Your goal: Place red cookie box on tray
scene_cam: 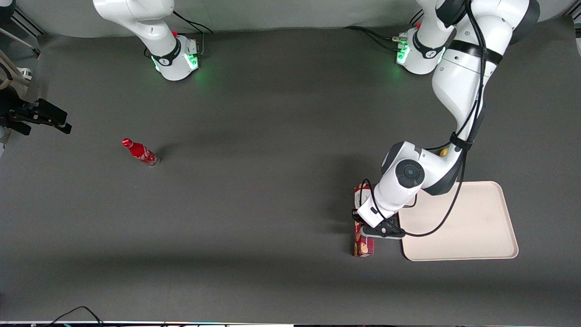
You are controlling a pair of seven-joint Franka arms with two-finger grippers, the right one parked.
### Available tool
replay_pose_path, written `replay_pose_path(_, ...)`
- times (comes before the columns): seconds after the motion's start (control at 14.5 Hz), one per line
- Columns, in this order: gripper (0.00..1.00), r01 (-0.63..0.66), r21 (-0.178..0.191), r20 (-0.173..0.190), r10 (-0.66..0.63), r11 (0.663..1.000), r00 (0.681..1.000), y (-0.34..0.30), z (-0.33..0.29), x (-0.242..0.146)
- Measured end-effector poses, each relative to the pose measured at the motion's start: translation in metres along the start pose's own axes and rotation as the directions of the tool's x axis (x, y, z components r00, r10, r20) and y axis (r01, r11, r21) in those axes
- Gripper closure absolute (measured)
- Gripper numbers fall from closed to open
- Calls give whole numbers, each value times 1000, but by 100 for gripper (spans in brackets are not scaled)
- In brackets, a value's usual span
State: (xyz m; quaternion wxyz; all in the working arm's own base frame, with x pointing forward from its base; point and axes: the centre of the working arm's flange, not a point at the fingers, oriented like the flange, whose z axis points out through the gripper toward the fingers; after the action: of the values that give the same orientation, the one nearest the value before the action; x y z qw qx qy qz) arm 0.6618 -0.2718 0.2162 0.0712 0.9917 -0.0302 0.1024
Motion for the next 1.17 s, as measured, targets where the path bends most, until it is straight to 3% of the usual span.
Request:
replay_pose_path(0.14, 90, 2, 8, -7, -2, 1000, 1000, 0, -17, 9)
replay_pose_path(0.34, 93, 11, 78, 33, -14, 997, 999, -17, -87, 29)
replay_pose_path(0.48, 93, 20, 92, 61, -26, 996, 998, -47, -140, 40)
replay_pose_path(0.62, 93, -1, 102, 76, -6, 995, 997, -102, -178, 50)
replay_pose_path(0.9, 93, -53, 163, 122, 33, 985, 992, -268, -220, 52)
replay_pose_path(1.03, 93, -35, 147, 135, 15, 988, 991, -345, -223, 38)
replay_pose_path(1.17, 93, 4, 99, 154, -19, 995, 988, -402, -208, 18)
